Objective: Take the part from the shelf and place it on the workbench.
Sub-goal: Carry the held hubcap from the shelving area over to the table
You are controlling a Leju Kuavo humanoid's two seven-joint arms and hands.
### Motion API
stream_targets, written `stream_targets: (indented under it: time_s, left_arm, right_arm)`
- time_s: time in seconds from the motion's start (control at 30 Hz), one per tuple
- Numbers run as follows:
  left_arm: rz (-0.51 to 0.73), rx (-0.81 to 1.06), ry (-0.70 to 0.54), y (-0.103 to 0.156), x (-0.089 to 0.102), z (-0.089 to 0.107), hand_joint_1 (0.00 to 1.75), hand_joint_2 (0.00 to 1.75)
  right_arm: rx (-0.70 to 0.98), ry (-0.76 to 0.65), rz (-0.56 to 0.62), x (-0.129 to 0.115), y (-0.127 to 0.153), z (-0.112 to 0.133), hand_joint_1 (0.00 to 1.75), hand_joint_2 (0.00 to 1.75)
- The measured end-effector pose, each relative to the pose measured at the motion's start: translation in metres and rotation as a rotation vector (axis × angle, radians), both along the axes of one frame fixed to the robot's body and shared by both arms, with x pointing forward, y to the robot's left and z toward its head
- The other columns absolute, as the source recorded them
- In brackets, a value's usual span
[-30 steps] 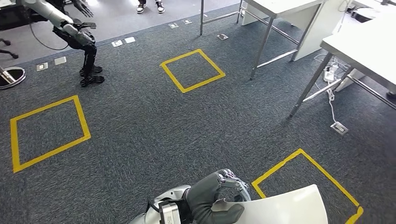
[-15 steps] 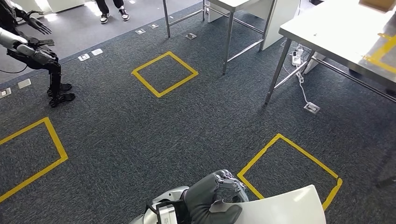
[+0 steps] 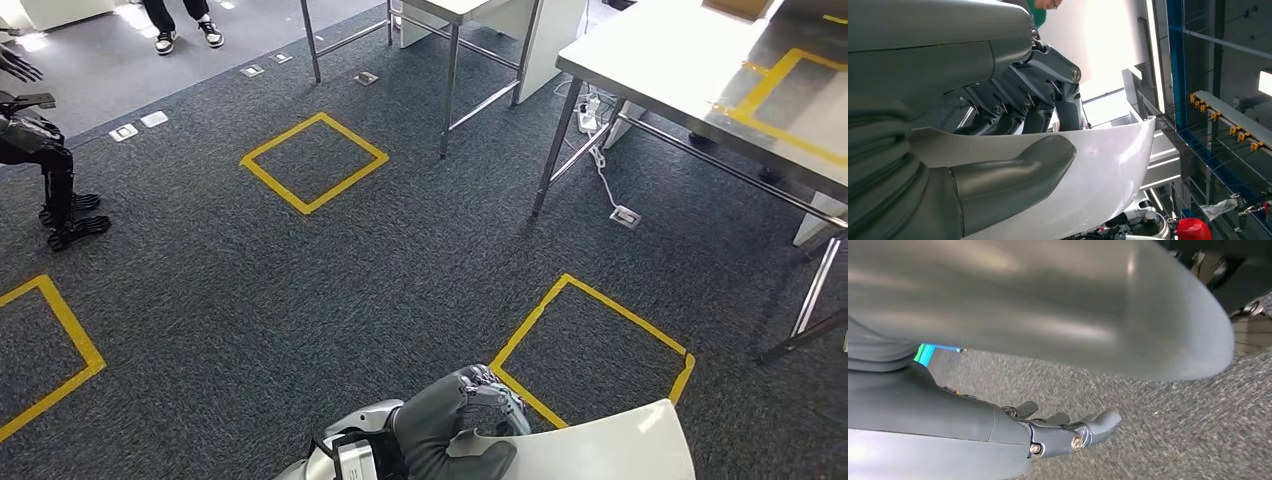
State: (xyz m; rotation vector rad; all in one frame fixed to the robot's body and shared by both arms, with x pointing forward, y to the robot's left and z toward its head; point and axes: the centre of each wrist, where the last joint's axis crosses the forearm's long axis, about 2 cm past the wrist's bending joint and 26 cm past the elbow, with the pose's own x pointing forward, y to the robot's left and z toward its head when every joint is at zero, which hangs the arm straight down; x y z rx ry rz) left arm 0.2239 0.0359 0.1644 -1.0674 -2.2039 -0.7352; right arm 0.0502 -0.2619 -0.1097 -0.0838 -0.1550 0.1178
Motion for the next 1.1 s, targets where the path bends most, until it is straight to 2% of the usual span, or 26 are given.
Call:
stream_targets:
  time_s: [1.1]
  left_arm:
    - [0.0, -0.002, 0.002, -0.0002, -0.0008, -0.0002, 1.75, 1.75]
  right_arm:
    - [-0.001, -0.002, 0.001, 0.0008, 0.0, 0.0001, 0.0, 0.0]
